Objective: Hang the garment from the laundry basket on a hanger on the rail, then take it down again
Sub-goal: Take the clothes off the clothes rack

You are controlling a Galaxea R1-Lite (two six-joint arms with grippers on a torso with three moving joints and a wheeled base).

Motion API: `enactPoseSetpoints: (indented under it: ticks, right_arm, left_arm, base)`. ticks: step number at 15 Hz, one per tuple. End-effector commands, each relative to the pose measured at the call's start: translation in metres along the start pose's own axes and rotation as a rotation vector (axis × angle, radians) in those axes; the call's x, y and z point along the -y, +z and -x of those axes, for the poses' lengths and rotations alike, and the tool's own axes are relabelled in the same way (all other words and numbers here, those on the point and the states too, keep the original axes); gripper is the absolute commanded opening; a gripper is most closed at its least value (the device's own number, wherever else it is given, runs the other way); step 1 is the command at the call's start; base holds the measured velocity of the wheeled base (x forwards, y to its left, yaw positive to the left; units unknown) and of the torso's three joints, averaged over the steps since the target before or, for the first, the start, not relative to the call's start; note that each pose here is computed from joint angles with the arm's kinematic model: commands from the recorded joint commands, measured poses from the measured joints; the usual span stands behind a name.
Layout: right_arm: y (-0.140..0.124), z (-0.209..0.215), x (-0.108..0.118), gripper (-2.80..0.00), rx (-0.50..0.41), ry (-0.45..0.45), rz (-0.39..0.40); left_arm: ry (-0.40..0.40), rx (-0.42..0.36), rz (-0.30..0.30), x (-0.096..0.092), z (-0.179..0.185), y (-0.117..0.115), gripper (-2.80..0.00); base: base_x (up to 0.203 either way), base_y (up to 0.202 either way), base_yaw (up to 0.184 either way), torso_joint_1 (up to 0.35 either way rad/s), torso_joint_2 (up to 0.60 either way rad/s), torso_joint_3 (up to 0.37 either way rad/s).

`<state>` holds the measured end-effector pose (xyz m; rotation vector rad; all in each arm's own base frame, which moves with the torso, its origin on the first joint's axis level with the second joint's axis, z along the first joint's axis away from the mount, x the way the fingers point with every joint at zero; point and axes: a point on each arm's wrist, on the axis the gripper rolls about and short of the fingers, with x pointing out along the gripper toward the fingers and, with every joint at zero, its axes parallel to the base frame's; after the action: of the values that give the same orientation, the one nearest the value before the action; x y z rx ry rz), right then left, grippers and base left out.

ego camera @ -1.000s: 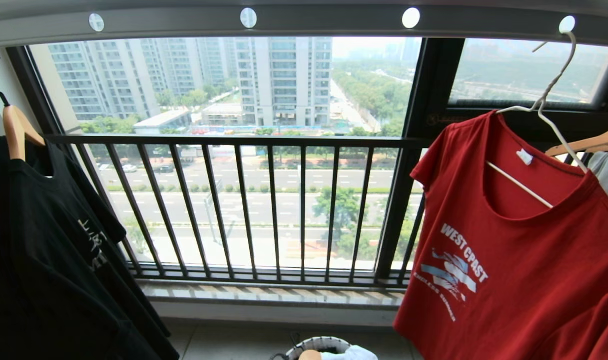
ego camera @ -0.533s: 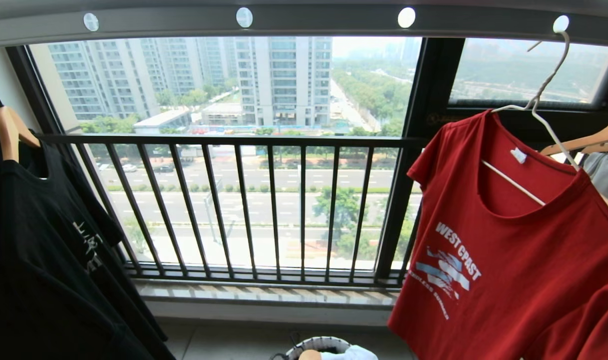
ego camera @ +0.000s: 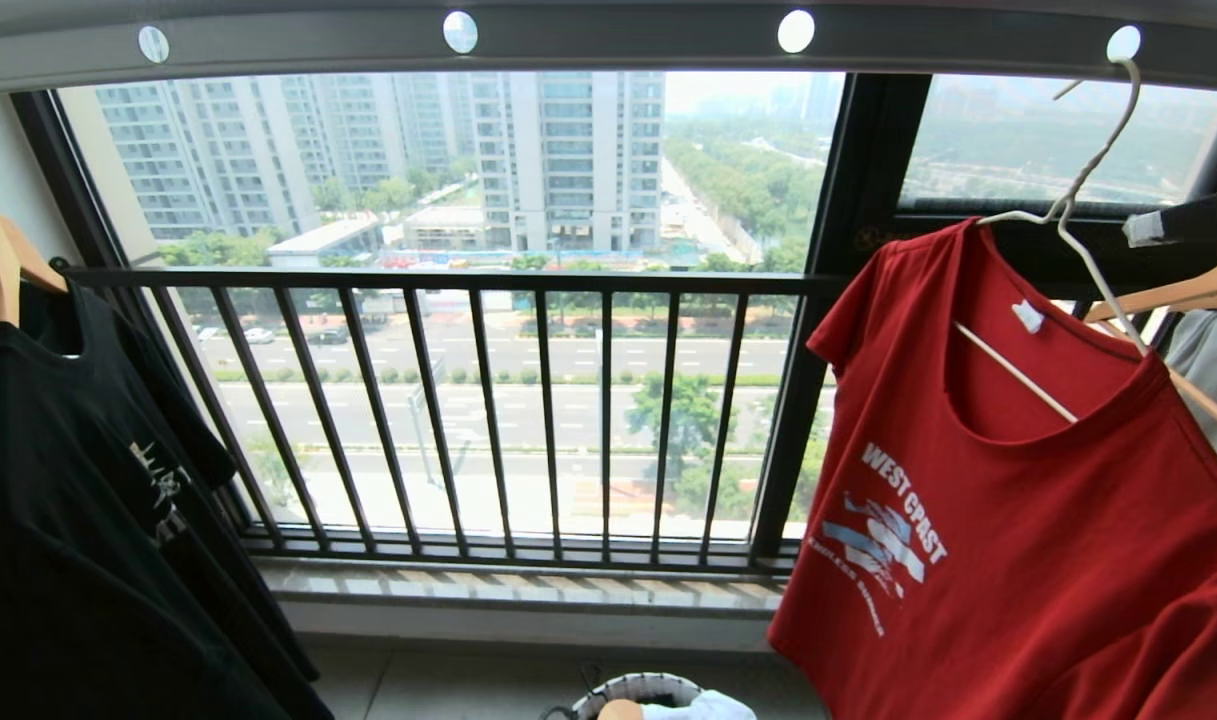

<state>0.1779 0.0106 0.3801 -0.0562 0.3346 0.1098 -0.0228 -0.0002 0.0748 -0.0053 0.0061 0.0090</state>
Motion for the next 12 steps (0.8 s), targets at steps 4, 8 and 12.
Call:
enactPoseSetpoints:
  ticks: [4, 8, 12]
  right_arm:
    - [-0.002, -0.039, -0.006, 0.0, 0.023, 0.03, 0.001]
    - [-0.014, -0.067, -0.009, 0.0, 0.083, 0.03, 0.006]
    - [-0.023, -0.093, -0.008, 0.0, 0.148, -0.025, 0.004]
  left_arm:
    - [0.0, -0.001, 0.001, 0.0, 0.0, 0.0, -2.8]
    - [0.0, -0.001, 0.001, 0.0, 0.0, 0.0, -2.8]
    - [0.0, -0.001, 0.001, 0.0, 0.0, 0.0, -2.8]
  base:
    - [0.0, 0.0, 0.0, 0.0, 0.0, 0.0]
    - [0.0, 0.0, 0.0, 0.0, 0.0, 0.0]
    - [0.0, 0.0, 0.0, 0.0, 0.0, 0.0]
